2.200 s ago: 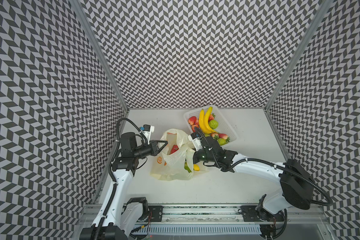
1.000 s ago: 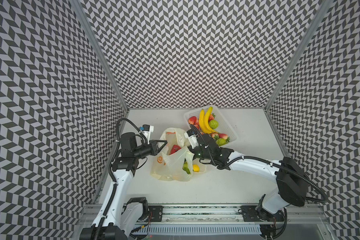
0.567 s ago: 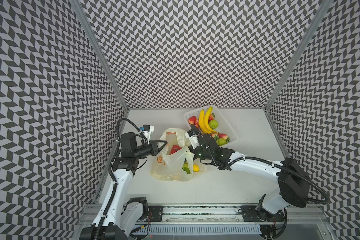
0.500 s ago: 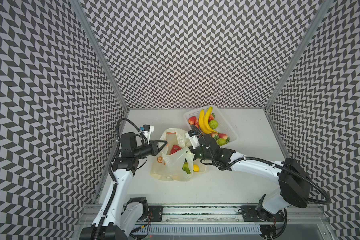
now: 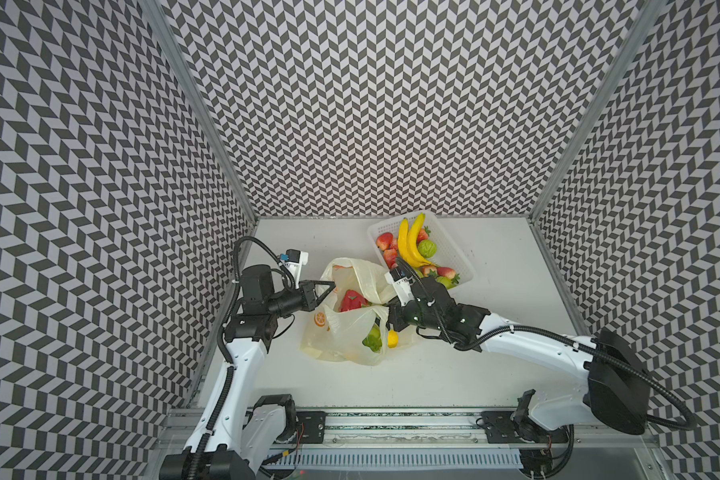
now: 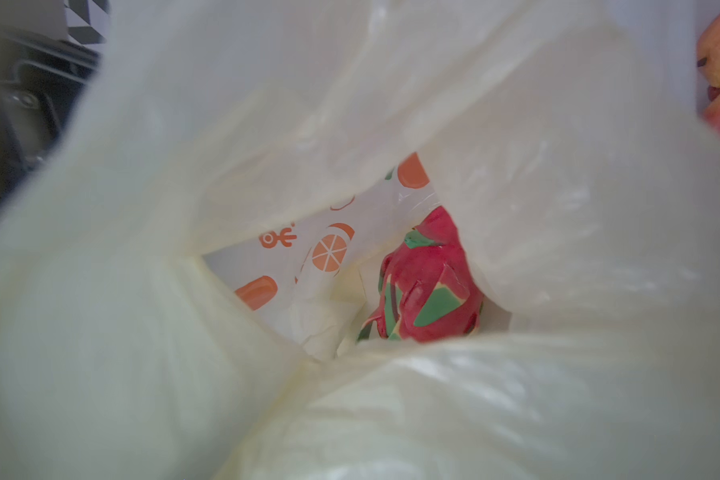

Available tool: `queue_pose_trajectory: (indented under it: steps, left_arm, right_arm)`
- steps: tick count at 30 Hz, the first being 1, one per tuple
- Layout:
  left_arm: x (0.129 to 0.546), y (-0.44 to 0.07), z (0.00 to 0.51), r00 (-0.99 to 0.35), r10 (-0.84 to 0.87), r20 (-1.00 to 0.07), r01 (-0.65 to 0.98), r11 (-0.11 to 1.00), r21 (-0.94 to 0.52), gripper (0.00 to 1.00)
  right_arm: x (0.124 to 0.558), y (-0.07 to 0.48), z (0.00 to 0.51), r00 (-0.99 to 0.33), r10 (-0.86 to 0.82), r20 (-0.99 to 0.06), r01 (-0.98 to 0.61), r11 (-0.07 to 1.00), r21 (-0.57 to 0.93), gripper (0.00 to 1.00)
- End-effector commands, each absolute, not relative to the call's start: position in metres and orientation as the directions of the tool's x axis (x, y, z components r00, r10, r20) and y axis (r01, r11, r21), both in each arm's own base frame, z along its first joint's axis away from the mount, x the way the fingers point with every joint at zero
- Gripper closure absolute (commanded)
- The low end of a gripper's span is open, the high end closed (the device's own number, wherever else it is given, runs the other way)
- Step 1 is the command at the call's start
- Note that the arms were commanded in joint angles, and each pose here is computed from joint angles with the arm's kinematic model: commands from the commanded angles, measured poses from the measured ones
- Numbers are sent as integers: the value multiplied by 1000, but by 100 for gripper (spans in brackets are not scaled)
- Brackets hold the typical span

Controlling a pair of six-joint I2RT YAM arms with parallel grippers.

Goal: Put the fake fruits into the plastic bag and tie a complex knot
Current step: 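Lower the yellow fruit deep into the bag and open the right gripper, then withdraw the right gripper from the bag back over the basket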

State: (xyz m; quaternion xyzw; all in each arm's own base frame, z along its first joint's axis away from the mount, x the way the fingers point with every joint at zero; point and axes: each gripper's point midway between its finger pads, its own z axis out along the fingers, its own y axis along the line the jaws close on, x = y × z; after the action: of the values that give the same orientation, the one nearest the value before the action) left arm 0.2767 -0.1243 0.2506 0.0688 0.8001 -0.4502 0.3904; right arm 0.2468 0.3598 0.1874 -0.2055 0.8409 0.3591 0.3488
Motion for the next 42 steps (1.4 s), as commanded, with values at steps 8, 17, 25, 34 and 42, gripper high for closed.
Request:
queue_pose_trajectory:
  steps: [8,17,25,34,42]
  left_arm:
    - [277,-122,265,-653,-248,-715,493,578,-651,100]
    - [276,-119,266,-650,-254,-716,487,584,-649,100]
    - [277,-118,267,-648,-256,-718,483,590,-647,100]
    - [279,-116,265,-645,-250,-722,477,606,-636,100]
    - [281,-114,261,-647,-247,-721,469,617,-632,100]
  right_arm:
    - [252,328,184,-664,-83,-743,-544,735,404,11]
    - [245,316,198,-624,-130,-771,-593,721,358,10]
    - [234,307,201,-603,-173,-779,-630,702,332,10]
    - [221,293,210,-602,-198,-773,-639,700,318,11]
    - [217,272,251,-563,-128,-816,-623,716,317,10]
